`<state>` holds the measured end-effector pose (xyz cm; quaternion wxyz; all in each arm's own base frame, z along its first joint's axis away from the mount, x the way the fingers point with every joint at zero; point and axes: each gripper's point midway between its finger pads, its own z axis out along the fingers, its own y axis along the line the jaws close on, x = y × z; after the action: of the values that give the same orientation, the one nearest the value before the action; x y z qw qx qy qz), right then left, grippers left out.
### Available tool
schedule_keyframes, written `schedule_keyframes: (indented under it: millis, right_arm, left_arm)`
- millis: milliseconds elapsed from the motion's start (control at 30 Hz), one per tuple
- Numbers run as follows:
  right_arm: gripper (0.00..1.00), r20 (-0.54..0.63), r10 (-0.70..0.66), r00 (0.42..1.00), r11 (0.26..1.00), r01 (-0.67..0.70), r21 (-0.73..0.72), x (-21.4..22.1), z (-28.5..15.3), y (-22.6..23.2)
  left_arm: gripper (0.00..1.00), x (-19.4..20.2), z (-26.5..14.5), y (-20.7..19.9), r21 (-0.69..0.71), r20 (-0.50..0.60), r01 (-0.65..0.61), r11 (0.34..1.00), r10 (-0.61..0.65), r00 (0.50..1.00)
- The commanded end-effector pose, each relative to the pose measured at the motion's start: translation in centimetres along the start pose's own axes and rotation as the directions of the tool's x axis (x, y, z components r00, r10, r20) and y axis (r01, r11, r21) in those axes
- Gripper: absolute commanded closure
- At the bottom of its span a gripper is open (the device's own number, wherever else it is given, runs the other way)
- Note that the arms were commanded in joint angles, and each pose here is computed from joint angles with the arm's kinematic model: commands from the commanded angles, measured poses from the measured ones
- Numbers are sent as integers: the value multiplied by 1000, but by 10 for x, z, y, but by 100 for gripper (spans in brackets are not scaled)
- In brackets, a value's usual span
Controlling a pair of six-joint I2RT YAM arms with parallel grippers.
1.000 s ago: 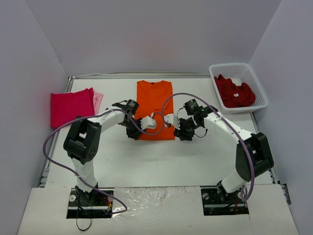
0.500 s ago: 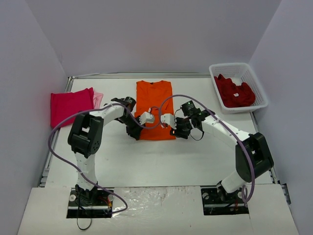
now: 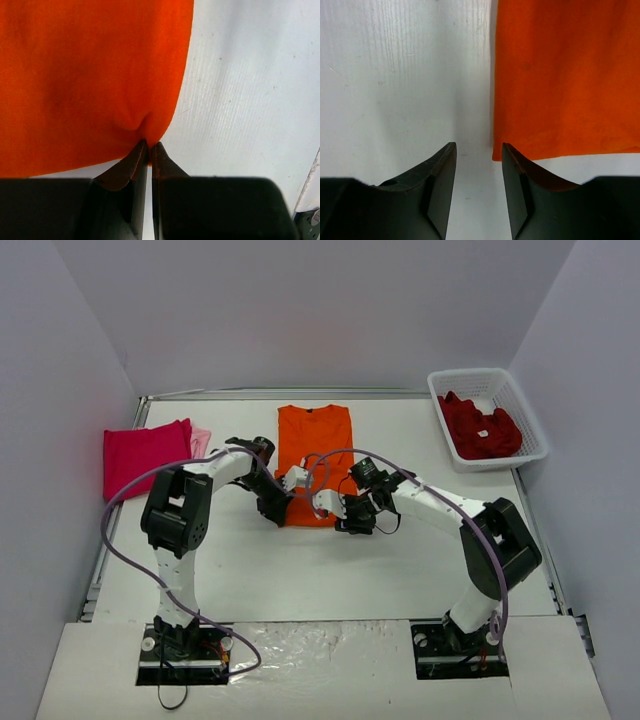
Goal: Fold and stack the t-shirts
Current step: Grab one side of the 2/3 rectangular tshirt with both arms
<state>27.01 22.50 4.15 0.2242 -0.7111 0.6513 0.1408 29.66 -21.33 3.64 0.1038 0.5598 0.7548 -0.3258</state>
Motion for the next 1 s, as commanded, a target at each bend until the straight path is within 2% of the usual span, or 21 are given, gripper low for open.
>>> schedule_keyframes:
  millis: [0, 433, 967]
  right_arm:
    - [63, -38, -13, 999, 1000, 12, -26, 8, 8, 5]
    - [64, -75, -1, 997, 1000, 0, -23, 16, 23, -8]
    - [66, -35, -34, 999, 999, 35, 33, -3, -20, -9]
  left_arm:
    - [98, -13, -10, -10, 37, 36, -33, 999, 32, 999]
    - [98, -4, -10, -15, 47, 8, -44, 998, 43, 999]
    - [98, -1, -9, -14, 49, -7, -39, 998, 40, 999]
